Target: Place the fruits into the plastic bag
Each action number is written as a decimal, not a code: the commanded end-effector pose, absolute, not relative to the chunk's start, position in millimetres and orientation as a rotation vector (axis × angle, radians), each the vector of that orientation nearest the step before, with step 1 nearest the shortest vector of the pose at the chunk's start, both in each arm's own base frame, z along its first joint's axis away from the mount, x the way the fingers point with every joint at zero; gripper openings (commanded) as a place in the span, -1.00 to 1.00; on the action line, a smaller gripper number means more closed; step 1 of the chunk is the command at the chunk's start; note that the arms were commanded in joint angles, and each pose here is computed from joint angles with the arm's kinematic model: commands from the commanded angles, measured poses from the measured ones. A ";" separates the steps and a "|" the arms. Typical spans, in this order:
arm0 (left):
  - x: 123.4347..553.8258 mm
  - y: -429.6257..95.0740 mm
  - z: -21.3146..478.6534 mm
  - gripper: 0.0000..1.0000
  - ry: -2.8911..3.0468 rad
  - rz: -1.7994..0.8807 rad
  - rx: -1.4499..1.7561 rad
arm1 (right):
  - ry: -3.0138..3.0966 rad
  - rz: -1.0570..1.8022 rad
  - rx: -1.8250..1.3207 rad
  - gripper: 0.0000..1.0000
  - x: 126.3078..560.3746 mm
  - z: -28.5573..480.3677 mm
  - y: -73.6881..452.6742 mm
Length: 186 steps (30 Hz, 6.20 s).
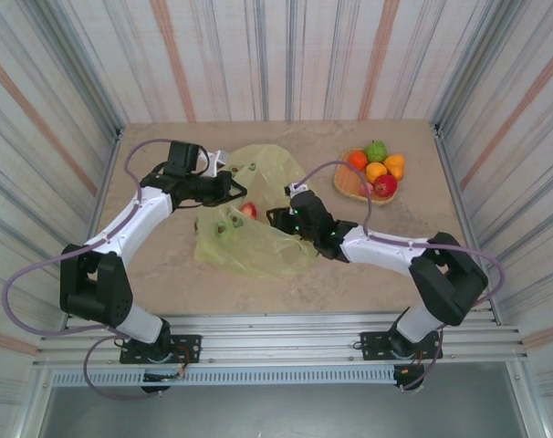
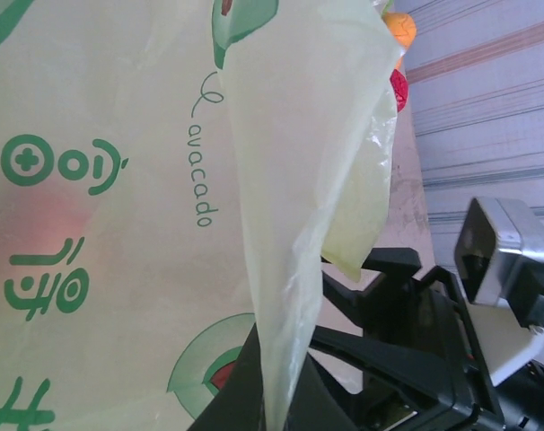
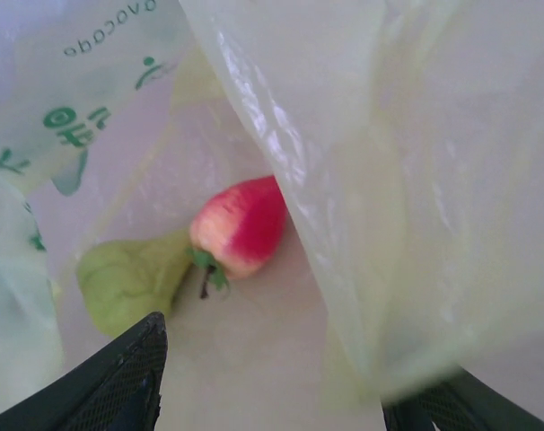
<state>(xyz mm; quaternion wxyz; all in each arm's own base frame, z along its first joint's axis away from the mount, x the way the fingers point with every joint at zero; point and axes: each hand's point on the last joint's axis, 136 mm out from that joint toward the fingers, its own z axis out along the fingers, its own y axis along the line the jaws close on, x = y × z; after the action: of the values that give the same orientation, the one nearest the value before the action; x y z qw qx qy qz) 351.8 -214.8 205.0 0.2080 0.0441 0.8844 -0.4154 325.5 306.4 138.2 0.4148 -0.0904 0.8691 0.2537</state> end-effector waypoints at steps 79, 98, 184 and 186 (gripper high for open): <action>343.1 -225.7 205.9 -1.00 2.467 -1.143 0.212 | 2.504 -0.030 0.319 0.07 429.0 103.9 22.8; 342.7 -225.0 207.0 -1.00 2.468 -1.135 0.216 | 2.520 -0.026 0.344 -0.22 459.5 89.8 19.2; 340.9 -226.0 214.6 -1.00 2.451 -1.155 0.218 | 2.323 1.048 -0.448 -0.97 311.7 150.6 361.3; 340.1 -226.1 216.1 -1.00 2.447 -1.155 0.221 | 2.330 1.090 -0.438 -0.92 309.1 146.3 370.4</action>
<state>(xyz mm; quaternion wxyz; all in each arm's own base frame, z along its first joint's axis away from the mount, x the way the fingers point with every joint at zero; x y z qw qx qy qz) 341.8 -223.2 200.9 0.1969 0.0645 0.8877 -0.4111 306.6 349.2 131.0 0.2609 -0.1754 0.8781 0.3608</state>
